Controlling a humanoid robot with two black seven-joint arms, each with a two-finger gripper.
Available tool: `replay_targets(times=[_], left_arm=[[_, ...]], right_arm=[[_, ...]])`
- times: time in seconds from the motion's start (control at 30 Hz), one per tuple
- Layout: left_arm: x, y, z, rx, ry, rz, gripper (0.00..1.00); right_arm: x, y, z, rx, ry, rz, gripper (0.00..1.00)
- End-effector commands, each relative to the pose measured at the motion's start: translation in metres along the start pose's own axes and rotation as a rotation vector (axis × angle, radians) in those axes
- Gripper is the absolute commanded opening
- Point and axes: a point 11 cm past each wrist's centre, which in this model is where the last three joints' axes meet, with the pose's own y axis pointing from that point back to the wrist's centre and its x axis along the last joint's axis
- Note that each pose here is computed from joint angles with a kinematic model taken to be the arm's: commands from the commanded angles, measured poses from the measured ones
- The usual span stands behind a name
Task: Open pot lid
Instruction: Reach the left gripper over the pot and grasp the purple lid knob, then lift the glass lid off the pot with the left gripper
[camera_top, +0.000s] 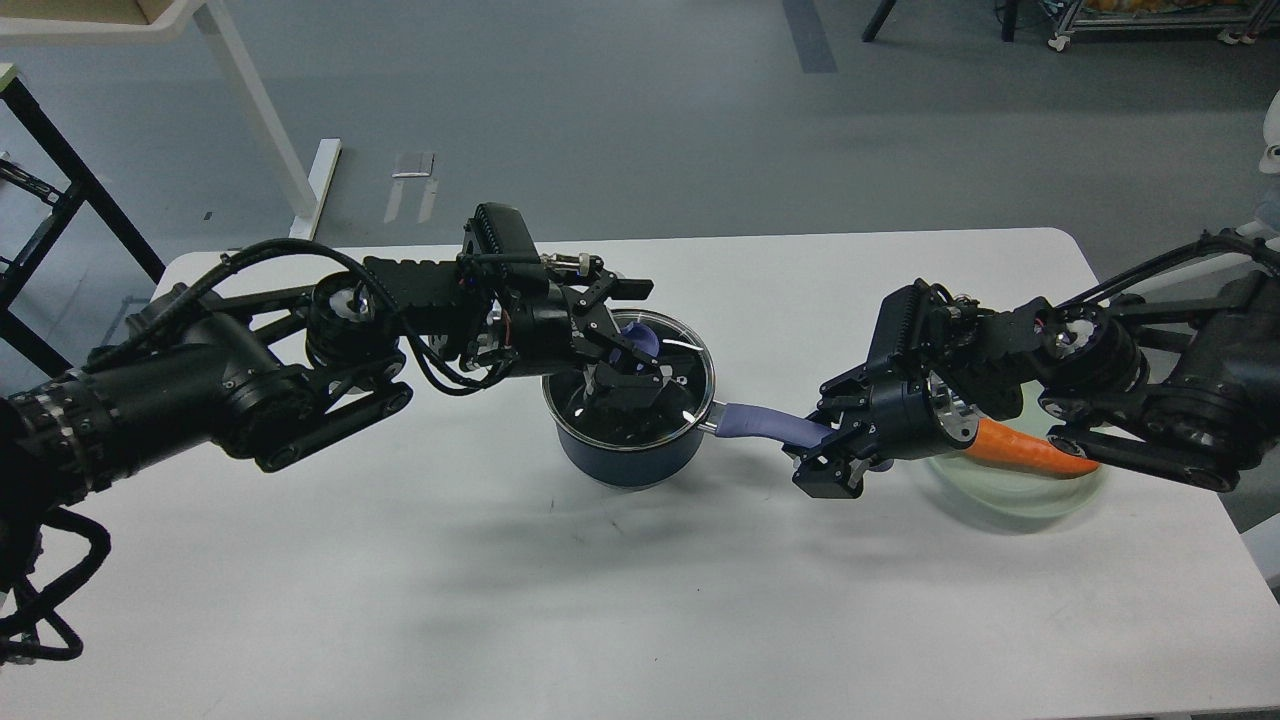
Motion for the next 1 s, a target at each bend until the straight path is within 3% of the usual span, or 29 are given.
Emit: replay_targets(times=[0.0,0.33,0.5,0.7,0.83,0.97], left_arm=[[-0.005,-0.001,-0.006,0.024,0.049,0.01,0.99],[-0.04,0.004,-0.006,0.046,0.112,-0.032,0.99],[-0.045,0.005,-0.006,0.05,0.121,-0.037,0.93],[-0.048,0.005,-0.004,0.046,0.124,-0.04,0.51],[-0.045,0.006,-0.004,0.043,0.119,-0.036,0.34],[-0.039,0.007,-0.007,0.046,0.106,-0.029,0.31]], right_arm=[[0.0,-0.001,0.0,0.002,-0.002,-0.001,0.21],[-0.001,-0.001,-0.001,0.002,-0.005,0.002,0.22],[-0.002,-0.002,-0.002,0.005,-0.007,0.001,0.22],[-0.003,-0.002,-0.002,0.006,-0.009,0.0,0.22],[-0.004,-0.003,-0.003,0.008,-0.011,-0.001,0.22],[-0.005,-0.002,-0.002,0.007,-0.012,-0.002,0.22]])
